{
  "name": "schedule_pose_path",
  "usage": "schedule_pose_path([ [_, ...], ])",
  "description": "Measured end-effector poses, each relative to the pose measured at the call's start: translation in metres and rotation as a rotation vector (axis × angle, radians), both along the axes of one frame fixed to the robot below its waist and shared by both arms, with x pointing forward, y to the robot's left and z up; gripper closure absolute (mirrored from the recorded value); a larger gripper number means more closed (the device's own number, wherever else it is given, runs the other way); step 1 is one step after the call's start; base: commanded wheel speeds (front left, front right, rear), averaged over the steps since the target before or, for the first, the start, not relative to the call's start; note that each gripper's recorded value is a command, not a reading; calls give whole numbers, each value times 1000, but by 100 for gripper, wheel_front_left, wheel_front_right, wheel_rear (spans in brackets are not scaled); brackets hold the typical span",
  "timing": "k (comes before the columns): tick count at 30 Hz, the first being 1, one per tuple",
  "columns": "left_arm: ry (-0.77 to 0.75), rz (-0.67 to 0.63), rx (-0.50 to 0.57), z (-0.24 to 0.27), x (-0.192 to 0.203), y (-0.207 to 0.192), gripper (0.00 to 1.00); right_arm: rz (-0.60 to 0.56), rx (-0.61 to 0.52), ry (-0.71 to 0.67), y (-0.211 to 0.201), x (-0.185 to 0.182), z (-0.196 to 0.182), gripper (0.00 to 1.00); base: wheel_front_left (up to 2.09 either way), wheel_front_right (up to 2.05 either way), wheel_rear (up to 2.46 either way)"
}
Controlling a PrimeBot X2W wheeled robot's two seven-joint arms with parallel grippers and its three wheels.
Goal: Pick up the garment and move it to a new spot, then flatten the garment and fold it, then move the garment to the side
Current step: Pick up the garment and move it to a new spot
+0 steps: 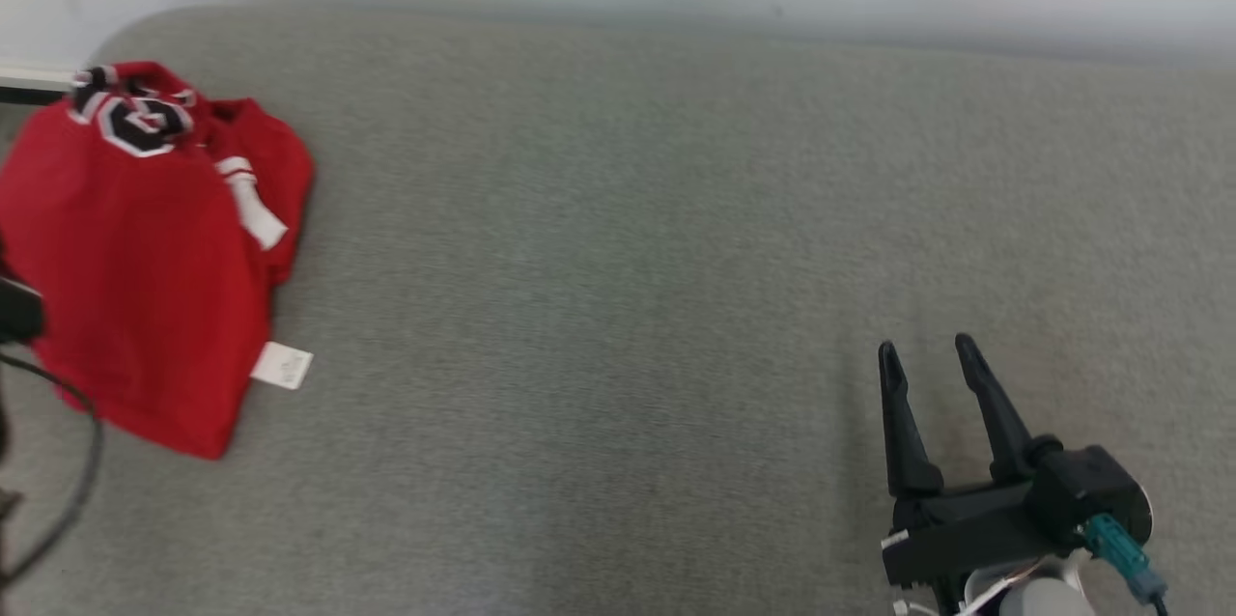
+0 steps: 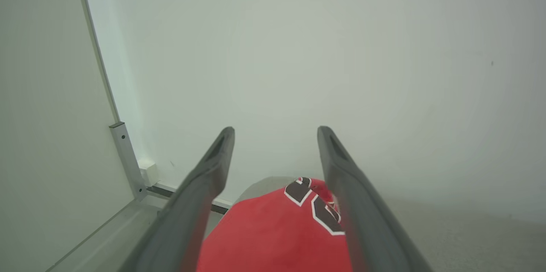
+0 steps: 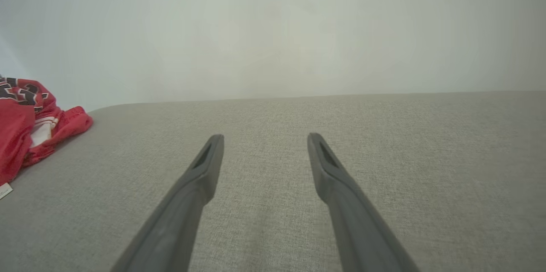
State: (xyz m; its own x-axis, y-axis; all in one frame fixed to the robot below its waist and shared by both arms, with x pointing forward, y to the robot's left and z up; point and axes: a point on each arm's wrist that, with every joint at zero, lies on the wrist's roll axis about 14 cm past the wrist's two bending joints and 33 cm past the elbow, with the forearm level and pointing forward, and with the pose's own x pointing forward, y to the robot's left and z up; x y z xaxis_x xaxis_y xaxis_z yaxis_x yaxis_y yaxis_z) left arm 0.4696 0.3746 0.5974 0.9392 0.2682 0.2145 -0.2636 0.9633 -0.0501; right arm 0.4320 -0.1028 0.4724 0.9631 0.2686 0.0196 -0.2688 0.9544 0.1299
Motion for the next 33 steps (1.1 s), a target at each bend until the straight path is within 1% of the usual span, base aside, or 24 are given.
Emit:
schedule_pose_path([
  [4,51,-28,-13,-1,33,6,0,-57,11,9,-20,6,-4,0,0,0,0],
  [6,106,-34,-31,-9,48,10,0,-85,13,17,-30,7,-7,0,0,0,0],
  [8,157,-41,-25,-17,61,12,0,-117,15,27,-41,6,-10,0,0,0,0],
  [11,253,-52,-39,-37,78,12,0,-163,12,49,-57,2,-18,0,0,0,0],
  [14,378,-63,-75,-69,90,8,0,-206,4,67,-73,-3,-23,0,0,0,0],
  [16,465,-62,-113,-90,94,6,0,-229,-3,76,-81,-6,-26,0,0,0,0],
  [17,504,-67,-115,-99,95,4,0,-241,-6,80,-85,-7,-27,0,0,0,0],
  [22,642,-84,-152,-132,97,-5,0,-279,-15,91,-99,-14,-29,0,0,0,0],
  [24,689,-79,-184,-143,93,-6,0,-287,-17,92,-102,-16,-28,0,0,0,0],
  [27,737,-80,-171,-150,87,-6,0,-288,-17,86,-102,-16,-26,0,0,0,0],
  [28,734,-77,-163,-149,86,-4,100,-288,-19,85,-102,-16,-26,0,0,0,0],
  [30,735,-76,-132,-147,84,-2,100,-286,-22,83,-101,-16,-26,0,0,0,0],
  [33,689,-66,-131,-139,83,2,100,-281,-24,85,-100,-17,-26,0,0,0,0],
])
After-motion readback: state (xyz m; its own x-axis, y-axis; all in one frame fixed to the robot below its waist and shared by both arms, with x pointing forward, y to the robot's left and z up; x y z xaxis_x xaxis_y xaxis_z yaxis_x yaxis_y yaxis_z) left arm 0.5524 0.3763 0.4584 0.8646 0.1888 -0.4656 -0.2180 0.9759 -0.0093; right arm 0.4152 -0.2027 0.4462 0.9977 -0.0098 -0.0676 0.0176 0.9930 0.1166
